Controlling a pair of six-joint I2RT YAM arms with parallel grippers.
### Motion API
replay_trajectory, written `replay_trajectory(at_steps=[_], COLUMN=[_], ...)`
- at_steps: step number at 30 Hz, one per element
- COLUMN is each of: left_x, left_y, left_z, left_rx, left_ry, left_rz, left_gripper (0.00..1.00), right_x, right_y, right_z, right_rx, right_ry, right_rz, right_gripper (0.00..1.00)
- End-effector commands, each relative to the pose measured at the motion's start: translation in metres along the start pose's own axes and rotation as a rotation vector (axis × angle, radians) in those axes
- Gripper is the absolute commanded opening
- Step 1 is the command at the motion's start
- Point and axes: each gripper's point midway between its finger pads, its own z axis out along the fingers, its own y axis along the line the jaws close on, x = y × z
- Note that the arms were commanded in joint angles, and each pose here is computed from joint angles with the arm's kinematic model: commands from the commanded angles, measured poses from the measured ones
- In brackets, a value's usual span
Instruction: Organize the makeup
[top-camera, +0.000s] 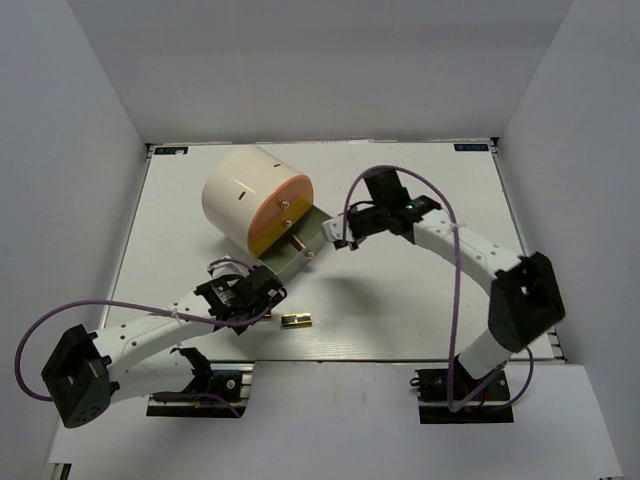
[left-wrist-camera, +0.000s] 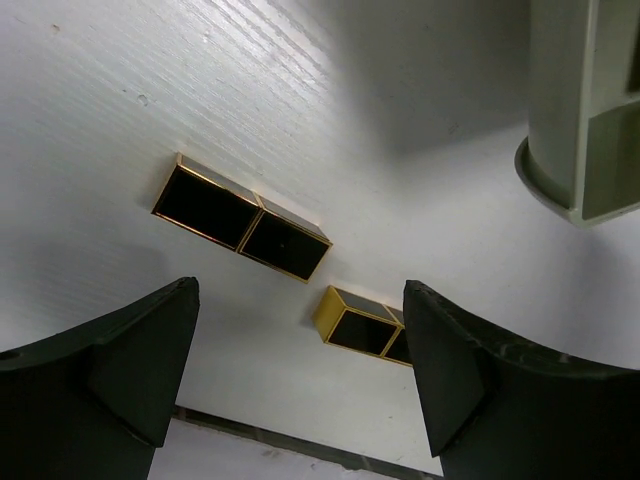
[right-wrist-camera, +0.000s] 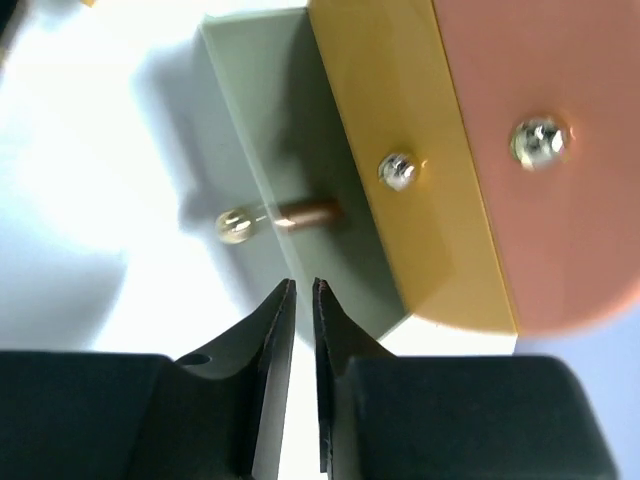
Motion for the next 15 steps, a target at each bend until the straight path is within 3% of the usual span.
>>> replay_trajectory(at_steps=[1, 8, 15], left_x=[-0.007, -0.004, -0.002], left_y=[-0.005, 0.016, 0.034], left_z=[-0.002, 0.000, 0.009], left_rx=[0.004, -0.050, -0.101], left_ry=[-0.015, -0.005, -0.012], left_rz=[-0.016, -0.287, -0.475], left_gripper=[0.92, 0.80, 0.79], right_x=[-0.025, -0.031, -0.031], right_y=[0.008, 0.049, 0.061], right_z=[-0.028, -0.048, -0.063], right_rx=[0.080, 0.132, 0.183], right_ry=[-0.061, -0.067, -0.058], right_rz=[0.083, 0.189, 0.238], right_gripper=[0.19, 0.21, 0.21])
